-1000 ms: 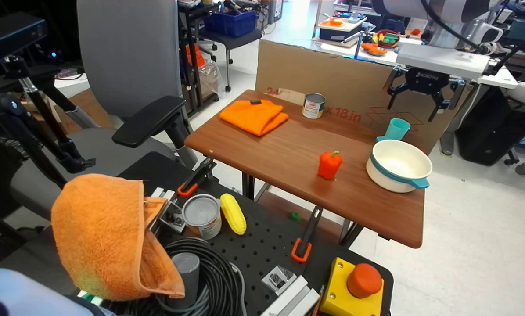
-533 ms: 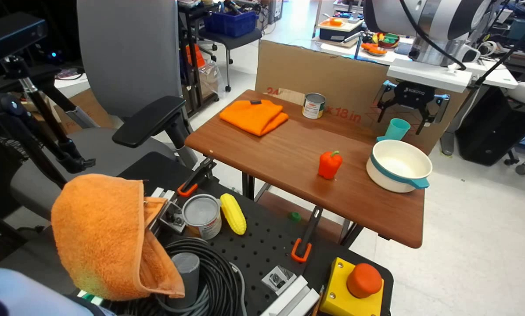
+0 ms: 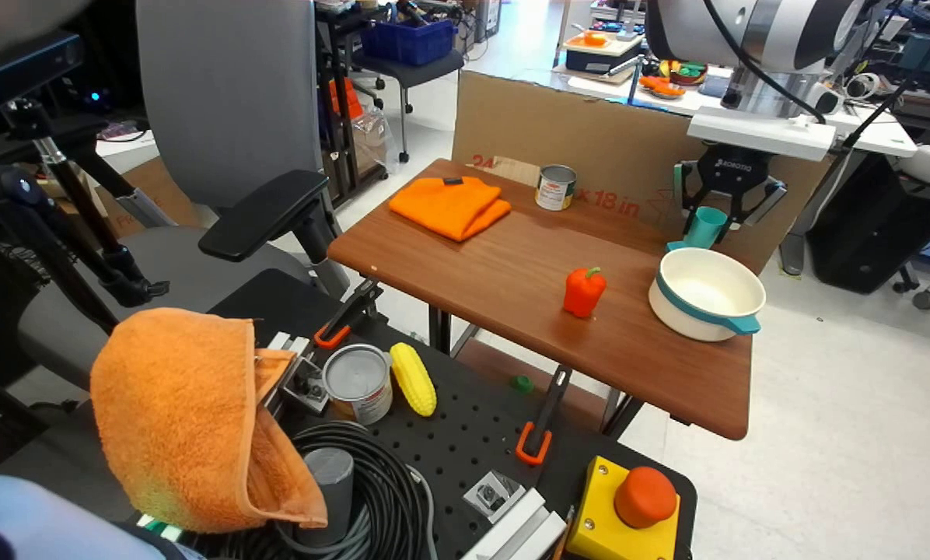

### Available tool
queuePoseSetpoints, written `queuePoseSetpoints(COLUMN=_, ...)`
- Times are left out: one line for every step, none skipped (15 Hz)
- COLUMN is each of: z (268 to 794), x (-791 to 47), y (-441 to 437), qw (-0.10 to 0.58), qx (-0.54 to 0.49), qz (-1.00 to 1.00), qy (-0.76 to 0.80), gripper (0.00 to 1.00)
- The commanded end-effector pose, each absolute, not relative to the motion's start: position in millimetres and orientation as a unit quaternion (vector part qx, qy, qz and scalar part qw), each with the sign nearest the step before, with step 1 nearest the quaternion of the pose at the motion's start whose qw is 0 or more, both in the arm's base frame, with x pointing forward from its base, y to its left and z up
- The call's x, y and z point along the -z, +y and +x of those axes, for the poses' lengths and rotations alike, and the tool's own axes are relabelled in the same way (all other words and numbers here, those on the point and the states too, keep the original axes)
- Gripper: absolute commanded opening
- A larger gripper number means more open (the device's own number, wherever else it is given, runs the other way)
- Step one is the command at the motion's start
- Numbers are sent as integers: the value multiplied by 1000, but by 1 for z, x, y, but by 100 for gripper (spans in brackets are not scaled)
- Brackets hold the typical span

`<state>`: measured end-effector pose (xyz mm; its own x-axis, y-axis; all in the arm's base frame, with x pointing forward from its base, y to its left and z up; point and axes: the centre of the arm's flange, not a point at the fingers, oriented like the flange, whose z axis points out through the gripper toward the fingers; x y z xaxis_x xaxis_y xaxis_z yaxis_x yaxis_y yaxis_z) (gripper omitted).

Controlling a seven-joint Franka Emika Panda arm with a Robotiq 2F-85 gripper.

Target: Put the green cup in the bowl

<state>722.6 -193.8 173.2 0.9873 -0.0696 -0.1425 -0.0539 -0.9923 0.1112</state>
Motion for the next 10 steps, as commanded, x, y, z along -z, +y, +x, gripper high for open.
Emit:
queuePoseSetpoints(z=735, x=-194, y=-201, qw=67, qx=59, qz=996, qy=-26, gripper=16)
queuePoseSetpoints(z=734, x=-202, y=-202, qw=69, qx=55, qz=996, qy=-23, gripper=16)
queuePoseSetpoints(z=734, x=-208, y=-204, qw=68, qx=54, qz=996, qy=-20, gripper=13)
queuePoseSetpoints(z=731, x=-215, y=-205, qw=65, qx=52, qz=996, qy=-16, gripper=12)
queuePoseSetpoints(z=729, x=-221, y=-205, qw=63, qx=49, qz=997, qy=-11, gripper=12)
queuePoseSetpoints(z=723, x=-230, y=-205, qw=61, qx=46, qz=997, qy=-2, gripper=12)
queuePoseSetpoints(z=714, x=-241, y=-204, qw=59, qx=44, qz=997, qy=6, gripper=12)
queuePoseSetpoints(z=703, x=-253, y=-203, qw=58, qx=41, qz=997, qy=17, gripper=12)
queuePoseSetpoints(z=690, x=-266, y=-202, qw=58, qx=30, qz=997, qy=28, gripper=12)
queuePoseSetpoints(z=681, x=-276, y=-202, qw=57, qx=24, qz=997, qy=41, gripper=12)
